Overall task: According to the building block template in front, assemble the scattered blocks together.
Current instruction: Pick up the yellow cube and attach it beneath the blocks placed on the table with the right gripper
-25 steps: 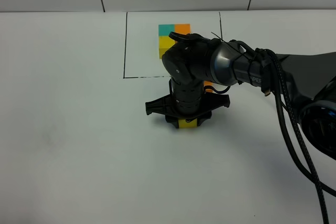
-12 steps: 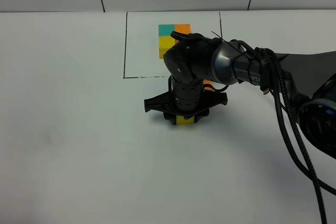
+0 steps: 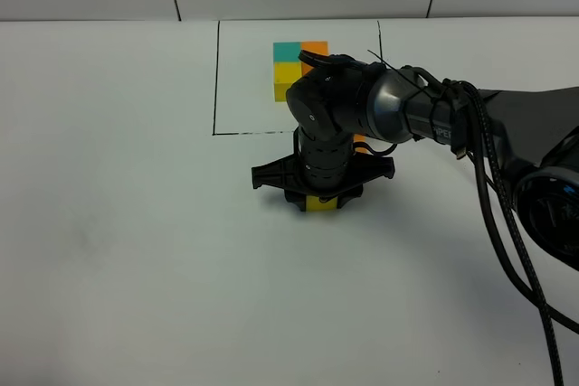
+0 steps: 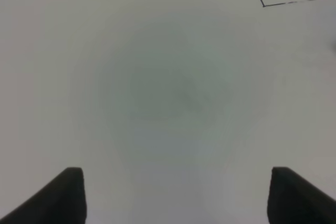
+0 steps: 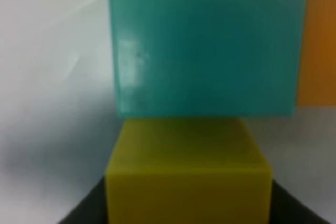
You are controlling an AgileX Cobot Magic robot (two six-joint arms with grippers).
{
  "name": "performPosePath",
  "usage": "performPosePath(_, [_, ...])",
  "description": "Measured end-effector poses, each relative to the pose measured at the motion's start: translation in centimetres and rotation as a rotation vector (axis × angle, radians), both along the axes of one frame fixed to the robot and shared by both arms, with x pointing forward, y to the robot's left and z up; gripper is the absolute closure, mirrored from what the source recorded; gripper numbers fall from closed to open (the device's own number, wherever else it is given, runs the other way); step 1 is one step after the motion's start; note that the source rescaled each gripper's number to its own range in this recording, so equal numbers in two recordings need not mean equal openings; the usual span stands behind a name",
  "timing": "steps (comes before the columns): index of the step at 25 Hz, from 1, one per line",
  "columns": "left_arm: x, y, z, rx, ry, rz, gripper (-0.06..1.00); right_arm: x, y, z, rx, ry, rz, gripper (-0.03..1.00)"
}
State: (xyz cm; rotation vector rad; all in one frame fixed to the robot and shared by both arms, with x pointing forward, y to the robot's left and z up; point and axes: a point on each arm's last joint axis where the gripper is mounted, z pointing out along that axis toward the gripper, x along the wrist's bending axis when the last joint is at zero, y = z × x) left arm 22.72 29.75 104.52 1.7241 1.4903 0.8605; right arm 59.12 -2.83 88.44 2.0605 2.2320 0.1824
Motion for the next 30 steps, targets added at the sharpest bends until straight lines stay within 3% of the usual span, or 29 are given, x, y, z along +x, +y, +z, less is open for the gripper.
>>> performPosePath(30, [0.0, 0.0, 0.0, 0.0, 0.0, 0.0, 0.32, 0.3, -0.02, 0.0, -0.006, -0.028, 0.002, 0.95])
